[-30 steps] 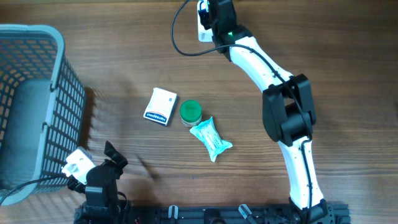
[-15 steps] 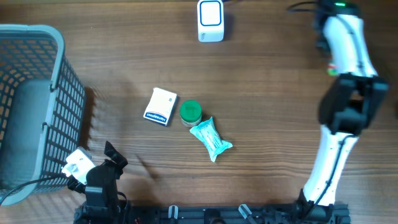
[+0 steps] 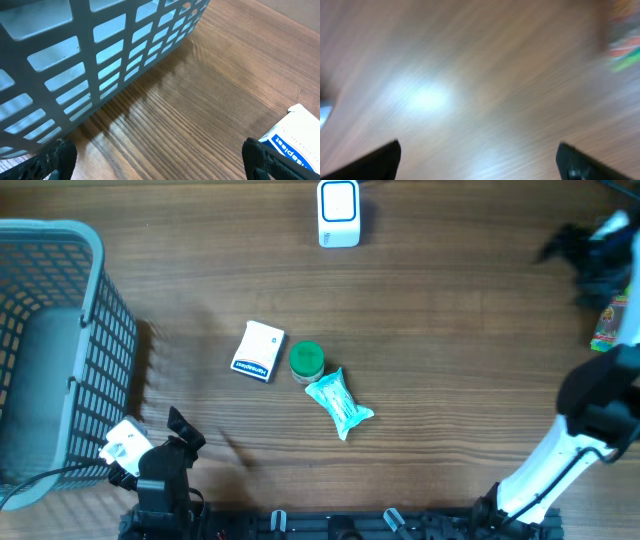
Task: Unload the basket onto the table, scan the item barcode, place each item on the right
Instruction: 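Reach the right gripper down and grasp the green-capped jar, then hold the jar up to the scanner, turning it, then carry the jar to the right edge and set it down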
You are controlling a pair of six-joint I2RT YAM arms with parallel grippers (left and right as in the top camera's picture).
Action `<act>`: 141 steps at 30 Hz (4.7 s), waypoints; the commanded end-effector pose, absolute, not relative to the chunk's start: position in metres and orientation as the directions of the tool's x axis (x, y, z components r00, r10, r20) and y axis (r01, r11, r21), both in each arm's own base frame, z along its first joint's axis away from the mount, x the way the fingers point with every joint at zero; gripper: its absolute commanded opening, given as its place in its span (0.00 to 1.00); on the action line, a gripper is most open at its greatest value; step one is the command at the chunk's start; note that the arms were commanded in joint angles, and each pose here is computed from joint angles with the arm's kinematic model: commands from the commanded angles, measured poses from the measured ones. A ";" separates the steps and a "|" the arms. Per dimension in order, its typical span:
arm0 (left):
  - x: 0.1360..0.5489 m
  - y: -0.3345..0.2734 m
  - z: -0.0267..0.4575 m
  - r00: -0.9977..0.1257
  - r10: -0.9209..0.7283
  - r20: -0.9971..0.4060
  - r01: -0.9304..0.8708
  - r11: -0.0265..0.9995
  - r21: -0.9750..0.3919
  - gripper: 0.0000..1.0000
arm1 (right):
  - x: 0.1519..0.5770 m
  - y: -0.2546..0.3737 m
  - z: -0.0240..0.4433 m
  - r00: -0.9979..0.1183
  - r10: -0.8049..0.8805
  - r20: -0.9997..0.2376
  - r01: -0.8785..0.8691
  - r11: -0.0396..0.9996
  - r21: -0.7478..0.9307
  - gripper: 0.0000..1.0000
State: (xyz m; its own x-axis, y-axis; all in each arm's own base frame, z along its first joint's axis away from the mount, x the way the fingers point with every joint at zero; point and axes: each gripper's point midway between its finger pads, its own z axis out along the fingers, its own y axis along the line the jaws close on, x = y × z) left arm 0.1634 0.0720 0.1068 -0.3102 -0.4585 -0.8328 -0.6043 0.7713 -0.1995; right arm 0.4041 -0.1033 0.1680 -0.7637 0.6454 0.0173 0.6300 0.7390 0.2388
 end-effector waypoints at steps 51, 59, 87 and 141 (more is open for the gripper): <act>0.163 0.073 0.107 -0.304 -0.463 -0.833 -0.608 0.767 -0.204 1.00 | 0.381 0.245 0.137 -0.945 -0.317 -0.078 -0.313 0.948 -0.058 1.00; 0.163 0.073 0.107 -0.305 -0.462 -0.833 -0.608 0.767 -0.204 1.00 | 0.391 0.242 0.115 -0.904 0.426 0.014 0.426 0.900 0.091 1.00; 0.163 0.073 0.107 -0.305 -0.462 -0.833 -0.608 0.767 -0.204 1.00 | 0.371 0.219 -0.017 -0.989 -0.140 0.051 -0.134 0.985 0.112 0.72; 0.163 0.073 0.107 -0.305 -0.462 -0.833 -0.608 0.767 -0.204 1.00 | 0.329 0.247 0.052 -0.855 0.234 0.462 0.366 0.905 0.220 0.54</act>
